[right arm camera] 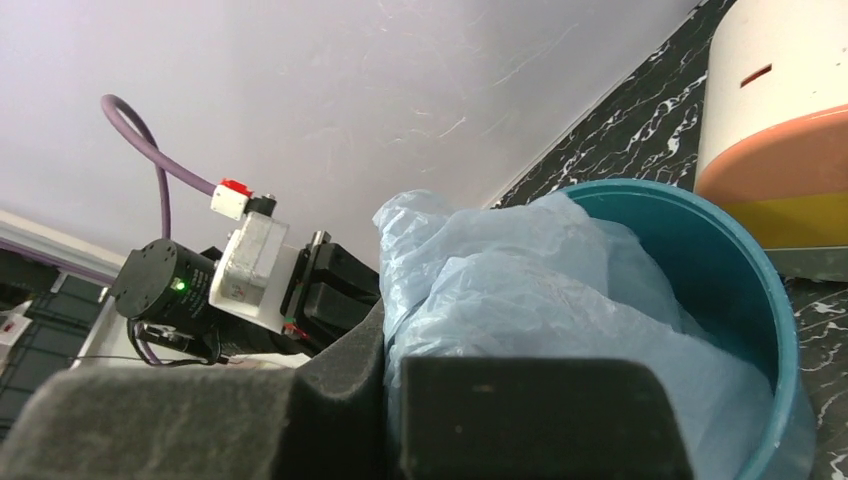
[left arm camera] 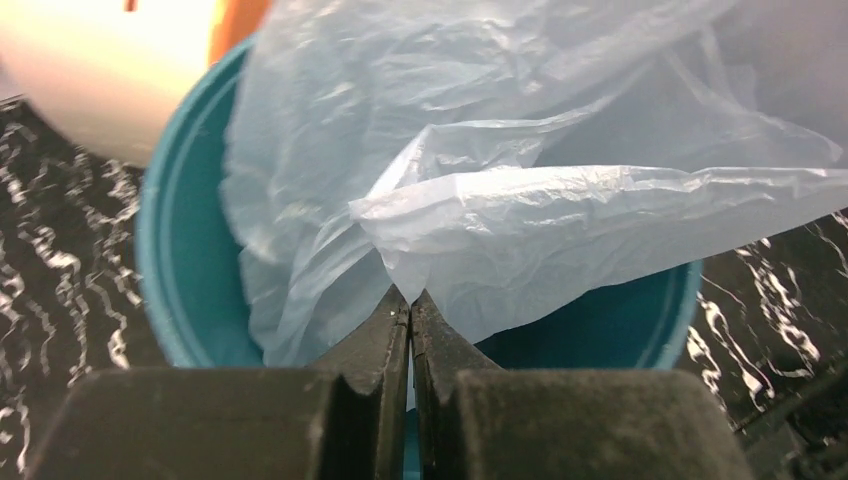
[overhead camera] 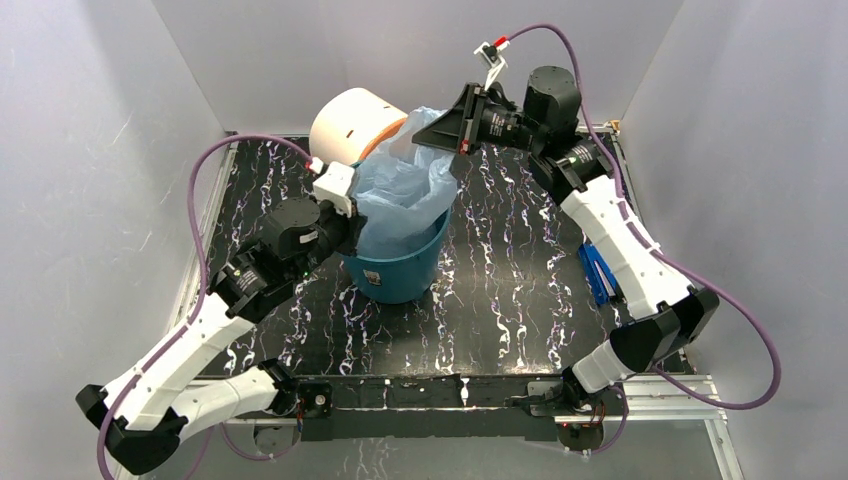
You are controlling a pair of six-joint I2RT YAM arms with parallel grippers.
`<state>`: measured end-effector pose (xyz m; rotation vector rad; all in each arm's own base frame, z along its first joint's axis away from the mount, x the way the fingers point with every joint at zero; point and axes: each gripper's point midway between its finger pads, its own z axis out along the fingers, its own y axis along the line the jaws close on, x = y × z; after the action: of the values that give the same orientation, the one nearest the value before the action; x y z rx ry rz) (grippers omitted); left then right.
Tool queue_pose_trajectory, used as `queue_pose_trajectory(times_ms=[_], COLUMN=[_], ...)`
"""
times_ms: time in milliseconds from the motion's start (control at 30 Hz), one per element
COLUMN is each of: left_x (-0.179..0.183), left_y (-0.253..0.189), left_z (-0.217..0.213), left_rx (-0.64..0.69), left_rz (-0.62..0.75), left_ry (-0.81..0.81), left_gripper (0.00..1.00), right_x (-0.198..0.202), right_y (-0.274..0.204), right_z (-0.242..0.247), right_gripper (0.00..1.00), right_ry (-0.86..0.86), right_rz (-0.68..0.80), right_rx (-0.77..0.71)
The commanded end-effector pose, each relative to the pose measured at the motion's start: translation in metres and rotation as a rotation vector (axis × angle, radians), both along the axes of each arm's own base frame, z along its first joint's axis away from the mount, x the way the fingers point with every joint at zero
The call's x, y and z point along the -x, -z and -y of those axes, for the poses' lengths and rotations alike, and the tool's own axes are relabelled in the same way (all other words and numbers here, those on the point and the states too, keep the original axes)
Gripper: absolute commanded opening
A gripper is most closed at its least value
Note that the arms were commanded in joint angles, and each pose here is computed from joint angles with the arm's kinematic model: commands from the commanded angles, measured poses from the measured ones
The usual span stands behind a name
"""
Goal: Put the trash bags into the trash bin
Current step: Place the trash bag in the trash bin.
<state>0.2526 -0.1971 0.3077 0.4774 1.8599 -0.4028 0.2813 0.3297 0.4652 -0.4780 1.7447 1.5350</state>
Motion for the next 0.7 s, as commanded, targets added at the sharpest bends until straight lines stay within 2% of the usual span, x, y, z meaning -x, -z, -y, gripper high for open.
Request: queue_pose_trajectory(times_ms=[0,100,133,167,267,467,567,667], left_x=[-0.008,-0.008,-0.006,-0.003,0.003,0.015,0.014,0.014], left_y=[-0.005,-0.005,-0.007,-0.009,-0.022,-0.040,-0.032,-0.032], left_z=[-0.042,-0.053,-0.050,-0.044,-0.049,-0.068,-0.083,-0.092], left_rx=[-0.022,-0.070,-0.077,-0.082,-0.071,-0.035,-0.087,-0.097], left_rz=[0.023,0.013,0.018,0.017,0.020,0.063,0.072,0.075], left_ry=[-0.215,-0.256,-0.224,-0.173,-0.176,-0.214,-0.269,-0.314], left_gripper=[0.00,0.00,0.04,0.12,0.20,0.60,0.70,0.73], right_x=[0.001,-0.005,-0.006,-0.008,-0.015,-0.022,-0.017,-0.013], right_y=[-0.009,-0.001,0.001,0.003,0.018,0.044,0.045,0.051], right_z=[-0.011,-0.017,-0.019,-0.022,-0.031,-0.051,-0.062,-0.071], right_gripper=[0.06,0.05,0.05,0.05,0.04,0.03,0.03,0.04], right_ry=[-0.068,-0.040,-0.036,-0.033,-0.012,0.038,0.029,0.021], right_rz=[0.019,0.002,0.003,0.002,-0.036,-0.033,0.000,0.018], right_rx=[-0.044,-0.027,-0.022,-0.013,0.043,0.146,0.189,0.248])
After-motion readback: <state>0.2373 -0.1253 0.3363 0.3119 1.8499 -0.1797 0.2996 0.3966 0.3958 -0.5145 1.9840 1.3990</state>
